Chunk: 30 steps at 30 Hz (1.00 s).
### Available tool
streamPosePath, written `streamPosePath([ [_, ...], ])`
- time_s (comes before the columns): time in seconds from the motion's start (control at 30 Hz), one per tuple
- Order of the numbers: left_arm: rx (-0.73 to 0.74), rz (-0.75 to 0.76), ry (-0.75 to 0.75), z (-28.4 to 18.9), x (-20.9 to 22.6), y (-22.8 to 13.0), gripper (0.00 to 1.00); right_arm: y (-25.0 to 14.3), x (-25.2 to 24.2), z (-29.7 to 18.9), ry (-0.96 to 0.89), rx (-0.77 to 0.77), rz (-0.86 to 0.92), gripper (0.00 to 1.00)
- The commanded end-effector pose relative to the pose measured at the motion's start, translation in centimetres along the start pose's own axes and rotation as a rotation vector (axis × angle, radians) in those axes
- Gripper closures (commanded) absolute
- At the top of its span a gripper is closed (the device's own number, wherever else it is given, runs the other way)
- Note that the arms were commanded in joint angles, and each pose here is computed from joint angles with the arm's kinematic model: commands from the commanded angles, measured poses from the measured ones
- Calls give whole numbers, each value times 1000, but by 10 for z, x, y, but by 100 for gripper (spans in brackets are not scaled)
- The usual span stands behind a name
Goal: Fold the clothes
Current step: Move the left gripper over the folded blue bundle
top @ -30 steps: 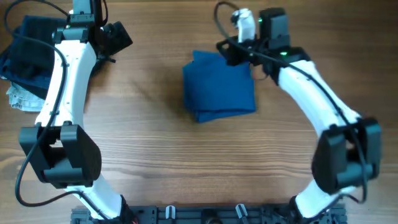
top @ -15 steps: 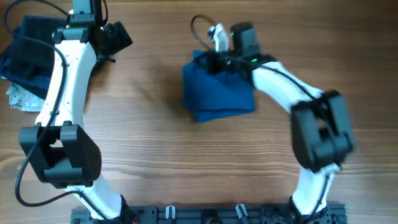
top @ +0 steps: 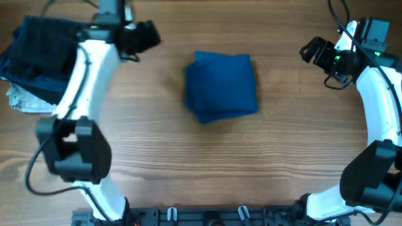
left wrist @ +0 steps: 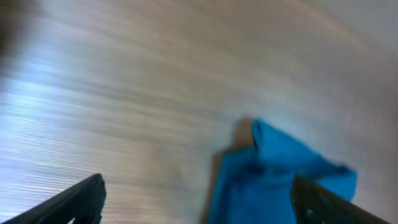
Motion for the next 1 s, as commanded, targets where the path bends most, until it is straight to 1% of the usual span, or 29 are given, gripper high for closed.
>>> streamPosePath([
  [0.0, 215, 137, -36, 65, -42, -64, 0, -1, -2, -1, -20, -8, -4, 1],
  [0.03, 266, 164, -32, 83, -51, -82, 0, -1, -2, -1, -20, -8, -4, 0],
  [0.13, 368, 249, -23, 118, -65, -120, 0, -1, -2, -1, -20, -8, -4, 1],
  [0.2, 424, 301, -22, 129, -72, -141, 0, -1, -2, -1, -20, -8, -4, 0],
  [0.3, 457, 353, -24, 133, -81, -156, 0, -1, -2, -1, -20, -8, -4, 1],
  [0.47, 478, 354, -15, 133, -81, -162, 0, -1, -2, -1, -20, -8, -4, 0],
  [0.6, 466, 334, -38, 133, -80, -155, 0, -1, -2, -1, -20, -8, -4, 0],
  [0.67, 483, 283, -143, 125, -85, -144, 0, -1, -2, -1, -20, -8, -4, 0],
  [0.73, 528, 193, -336, 115, -88, -133, 0, -1, -2, -1, -20, -8, -4, 0],
  [0.77, 548, 167, -378, 112, -87, -131, 0, -1, -2, -1, -20, -8, -4, 1],
  [0.83, 578, 155, -374, 112, -82, -136, 0, -1, -2, -1, -20, -8, -4, 0],
  [0.9, 587, 167, -372, 114, -87, -141, 0, -1, -2, -1, -20, -8, -4, 1],
  [0.97, 581, 201, -324, 120, -89, -148, 0, -1, -2, -1, -20, -8, -4, 0],
])
Point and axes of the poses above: each gripper's point midway between its finger pads, its own z axis out along the fingers, its own x axis along the line the jaws close on, y = z × x, the point moved 6 cm from there along -z, back along the fingers, and after that the axes turned 6 degrees about z, right-handed, at the moved point
